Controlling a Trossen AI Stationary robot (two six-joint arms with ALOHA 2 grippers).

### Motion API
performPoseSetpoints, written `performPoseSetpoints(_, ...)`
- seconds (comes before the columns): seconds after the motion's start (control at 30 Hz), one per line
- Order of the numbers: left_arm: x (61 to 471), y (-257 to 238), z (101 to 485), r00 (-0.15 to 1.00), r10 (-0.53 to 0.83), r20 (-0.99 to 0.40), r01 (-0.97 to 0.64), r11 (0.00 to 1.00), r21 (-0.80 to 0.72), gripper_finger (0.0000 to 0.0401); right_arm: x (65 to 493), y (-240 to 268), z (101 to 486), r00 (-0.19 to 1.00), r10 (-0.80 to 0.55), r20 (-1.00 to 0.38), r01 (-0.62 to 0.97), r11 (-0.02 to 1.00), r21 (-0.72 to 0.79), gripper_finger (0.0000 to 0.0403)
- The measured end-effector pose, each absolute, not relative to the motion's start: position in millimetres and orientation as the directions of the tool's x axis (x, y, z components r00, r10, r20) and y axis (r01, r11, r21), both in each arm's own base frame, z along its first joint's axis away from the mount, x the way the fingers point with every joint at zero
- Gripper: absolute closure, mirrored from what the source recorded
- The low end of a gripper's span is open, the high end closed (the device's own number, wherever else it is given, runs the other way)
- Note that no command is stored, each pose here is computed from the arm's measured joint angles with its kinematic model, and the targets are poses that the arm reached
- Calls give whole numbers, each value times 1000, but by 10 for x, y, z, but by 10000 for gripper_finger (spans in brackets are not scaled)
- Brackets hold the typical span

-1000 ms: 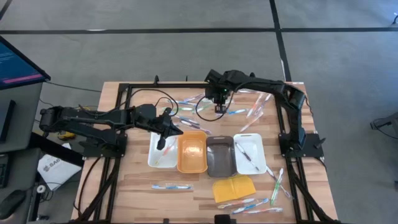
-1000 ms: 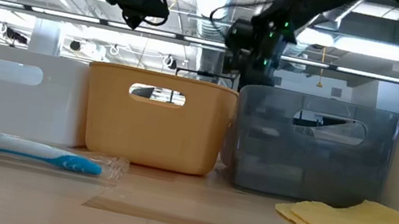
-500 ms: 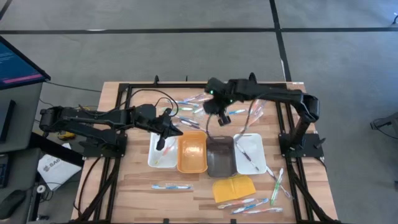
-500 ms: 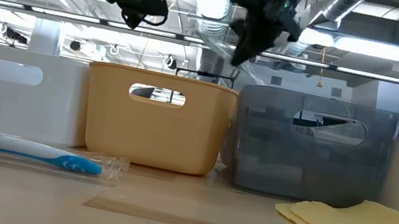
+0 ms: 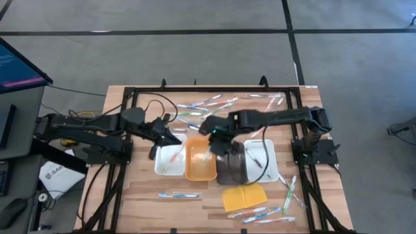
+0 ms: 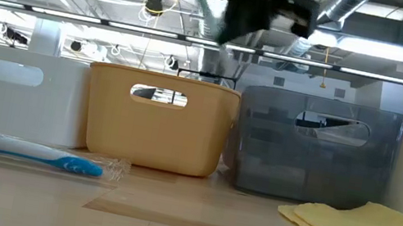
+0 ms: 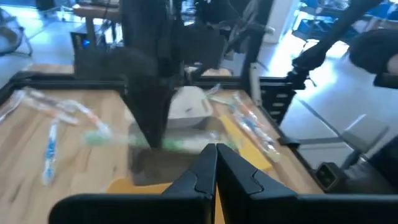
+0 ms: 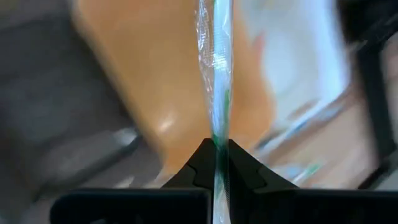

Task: Pick & Place Toothbrushes
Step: Put the green toothbrush into the yellow bin

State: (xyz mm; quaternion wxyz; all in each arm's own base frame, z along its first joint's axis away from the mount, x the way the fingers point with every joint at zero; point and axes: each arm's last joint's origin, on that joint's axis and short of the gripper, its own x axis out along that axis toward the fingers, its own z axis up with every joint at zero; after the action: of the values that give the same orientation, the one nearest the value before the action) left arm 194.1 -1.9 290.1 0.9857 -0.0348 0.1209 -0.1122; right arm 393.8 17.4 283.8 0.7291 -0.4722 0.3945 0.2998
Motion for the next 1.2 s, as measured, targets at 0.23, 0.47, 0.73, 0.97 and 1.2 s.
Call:
performPoseSetpoints(0.23,1932,-107,2923,939,-271,-212,256,962,-95,399,4074,341,2620,498,85,-863,-802,425,-421,397)
performPoseSetpoints(0.47,1941,-110,2914,939,-269,-215,253,962,-97,399,4198,371,2328,449,87,-889,-839,382,-387,398)
performPoseSetpoints(0.73,1941,-115,2912,937,-272,-217,258,962,-89,399,4202,393,2334,455,93,-886,-785,511,-350,398)
performPoseSetpoints(0.97,1941,-114,2912,937,-272,-217,257,962,-96,399,4232,545,2362,500,122,-858,-792,466,-395,398)
performPoseSetpoints(1.2,1940,-115,2911,937,-273,-218,251,960,-122,399,4246,561,2372,513,144,-846,-785,477,-395,398)
